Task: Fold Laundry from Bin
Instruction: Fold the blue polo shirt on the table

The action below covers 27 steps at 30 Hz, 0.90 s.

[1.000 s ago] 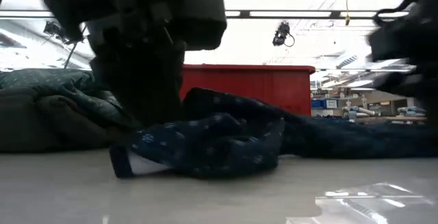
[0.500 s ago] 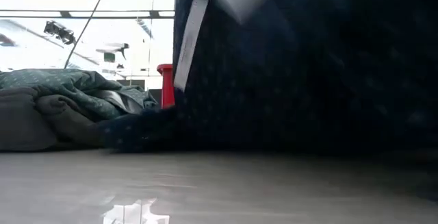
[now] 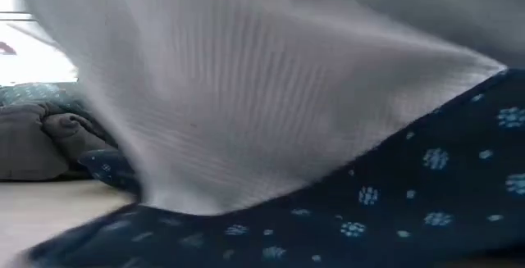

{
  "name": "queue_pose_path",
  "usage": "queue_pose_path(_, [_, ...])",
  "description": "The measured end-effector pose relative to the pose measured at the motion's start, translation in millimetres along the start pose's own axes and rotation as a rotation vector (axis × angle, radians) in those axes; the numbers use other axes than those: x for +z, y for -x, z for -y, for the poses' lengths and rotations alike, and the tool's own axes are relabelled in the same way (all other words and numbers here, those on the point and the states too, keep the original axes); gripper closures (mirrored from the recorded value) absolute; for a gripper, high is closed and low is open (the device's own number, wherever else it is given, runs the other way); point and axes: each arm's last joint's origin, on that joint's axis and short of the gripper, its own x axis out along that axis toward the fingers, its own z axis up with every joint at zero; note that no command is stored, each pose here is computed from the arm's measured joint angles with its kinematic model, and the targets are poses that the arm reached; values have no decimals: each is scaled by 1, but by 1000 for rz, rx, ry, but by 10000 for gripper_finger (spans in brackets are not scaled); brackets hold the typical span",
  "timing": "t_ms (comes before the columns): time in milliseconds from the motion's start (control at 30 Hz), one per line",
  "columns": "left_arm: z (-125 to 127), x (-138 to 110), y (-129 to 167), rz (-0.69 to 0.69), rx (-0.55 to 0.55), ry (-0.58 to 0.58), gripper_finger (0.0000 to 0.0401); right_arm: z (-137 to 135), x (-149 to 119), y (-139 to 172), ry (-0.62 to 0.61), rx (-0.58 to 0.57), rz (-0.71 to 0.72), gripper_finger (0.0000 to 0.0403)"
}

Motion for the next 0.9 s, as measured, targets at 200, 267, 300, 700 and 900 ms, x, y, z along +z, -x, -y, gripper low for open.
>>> queue_pose_path(200, [-1, -2, -11, -58, -41, 56, 349, -7, -2, -18, -5, 70, -95, 319])
queue_pose_path(267, [-1, 3, -4, -36, -48, 69, 334, -11, -2, -12, -7, 89, -83, 290])
queue_pose_path(300, [0, 4, 0, -25, -49, 70, 326, -13, -2, -9, -2, 100, -71, 277])
queue_pose_path(700, [-15, 1, 13, 84, 195, 263, 247, 23, -35, 35, -440, -514, 219, 218])
queue_pose_path(900, [-28, 0, 13, 287, 359, 469, 223, 38, -39, 39, -521, -629, 256, 218])
